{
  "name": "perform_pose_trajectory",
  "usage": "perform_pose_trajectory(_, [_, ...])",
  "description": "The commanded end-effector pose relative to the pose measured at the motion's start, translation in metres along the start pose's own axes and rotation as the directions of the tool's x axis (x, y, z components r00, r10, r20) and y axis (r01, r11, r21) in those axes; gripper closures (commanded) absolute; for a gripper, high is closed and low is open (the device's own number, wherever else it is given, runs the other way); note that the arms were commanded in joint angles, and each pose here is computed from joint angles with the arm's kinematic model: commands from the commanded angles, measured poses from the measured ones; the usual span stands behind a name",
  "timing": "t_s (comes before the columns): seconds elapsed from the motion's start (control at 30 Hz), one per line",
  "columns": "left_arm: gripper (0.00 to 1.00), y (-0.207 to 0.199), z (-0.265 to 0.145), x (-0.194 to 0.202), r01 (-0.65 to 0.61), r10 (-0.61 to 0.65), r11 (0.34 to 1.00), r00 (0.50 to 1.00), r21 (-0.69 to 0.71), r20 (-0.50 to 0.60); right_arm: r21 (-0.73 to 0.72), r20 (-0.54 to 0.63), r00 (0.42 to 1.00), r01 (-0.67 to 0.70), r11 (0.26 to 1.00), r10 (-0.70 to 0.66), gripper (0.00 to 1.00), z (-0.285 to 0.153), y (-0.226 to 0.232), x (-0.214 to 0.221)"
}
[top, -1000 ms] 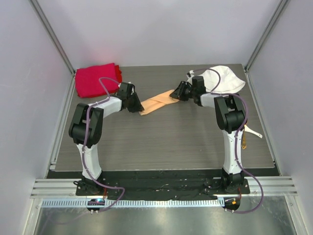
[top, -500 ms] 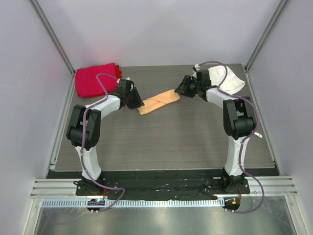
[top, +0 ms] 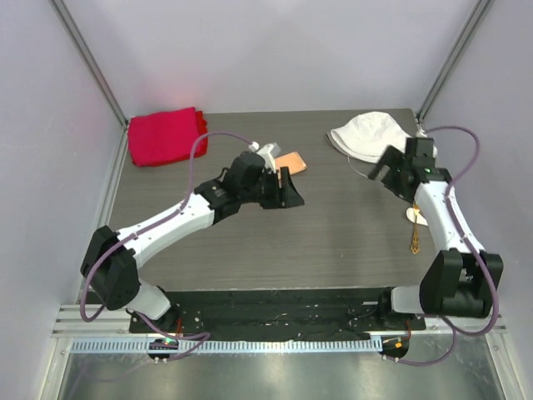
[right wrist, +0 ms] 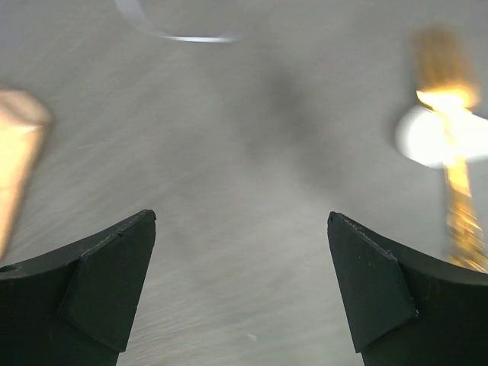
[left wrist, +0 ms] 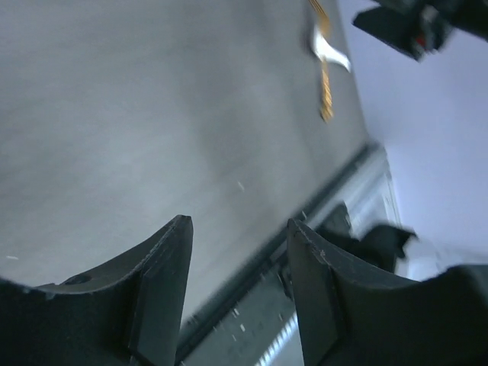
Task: Fold the napkin into a case and place the utensils inside
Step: Pick up the fork from the corner of the board.
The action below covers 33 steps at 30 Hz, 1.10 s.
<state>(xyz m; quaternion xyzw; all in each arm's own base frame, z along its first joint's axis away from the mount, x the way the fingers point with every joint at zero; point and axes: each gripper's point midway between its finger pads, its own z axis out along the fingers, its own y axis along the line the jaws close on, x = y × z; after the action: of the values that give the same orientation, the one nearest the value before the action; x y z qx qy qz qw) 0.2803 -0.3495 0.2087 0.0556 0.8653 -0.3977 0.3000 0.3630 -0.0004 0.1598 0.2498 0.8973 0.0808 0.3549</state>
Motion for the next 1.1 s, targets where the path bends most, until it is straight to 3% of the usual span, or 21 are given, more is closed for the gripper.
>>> perform_pose_trajectory(0.0, [0.41, -0.040, -0.017, 0.043, -0.006, 0.031, 0.986, 0.989, 0.165, -0.145, 0.313, -0.012, 0.994, -0.099, 0.945, 0.108, 0.00, -0.023, -0.110, 0.020])
perform_pose_trajectory(0.17, [0.39, -0.059, -0.050, 0.053, -0.076, 0.110, 0.967, 0.985, 0.245, -0.129, 0.511, -0.072, 0.976, -0.139, 0.848, 0.204, 0.00, -0.015, -0.178, 0.043])
perform_pose_trajectory(0.33, [0.39, -0.062, -0.079, 0.055, -0.164, 0.207, 0.952, 0.967, 0.259, -0.146, 0.533, -0.081, 0.964, -0.173, 0.828, 0.254, 0.04, 0.019, -0.198, 0.047])
perform_pose_trajectory(0.53, [0.40, -0.058, -0.083, 0.059, -0.198, 0.245, 0.950, 0.952, 0.242, -0.182, 0.509, -0.026, 0.974, -0.180, 0.842, 0.223, 0.22, 0.037, -0.200, 0.031])
perform_pose_trajectory(0.67, [0.40, -0.056, -0.079, 0.064, -0.177, 0.229, 0.951, 0.953, 0.253, -0.197, 0.475, -0.076, 0.966, -0.182, 0.861, 0.246, 0.48, 0.051, -0.196, 0.048])
perform_pose_trajectory(0.87, [0.40, -0.056, -0.075, 0.064, -0.174, 0.227, 0.952, 0.953, 0.250, -0.201, 0.416, -0.131, 0.959, -0.178, 0.892, 0.252, 0.48, 0.063, -0.188, 0.069])
perform_pose_trajectory(1.07, [0.40, -0.052, -0.071, 0.062, -0.175, 0.226, 0.955, 0.953, 0.239, -0.204, 0.395, -0.155, 0.961, -0.150, 0.907, 0.227, 0.69, 0.068, -0.180, 0.077])
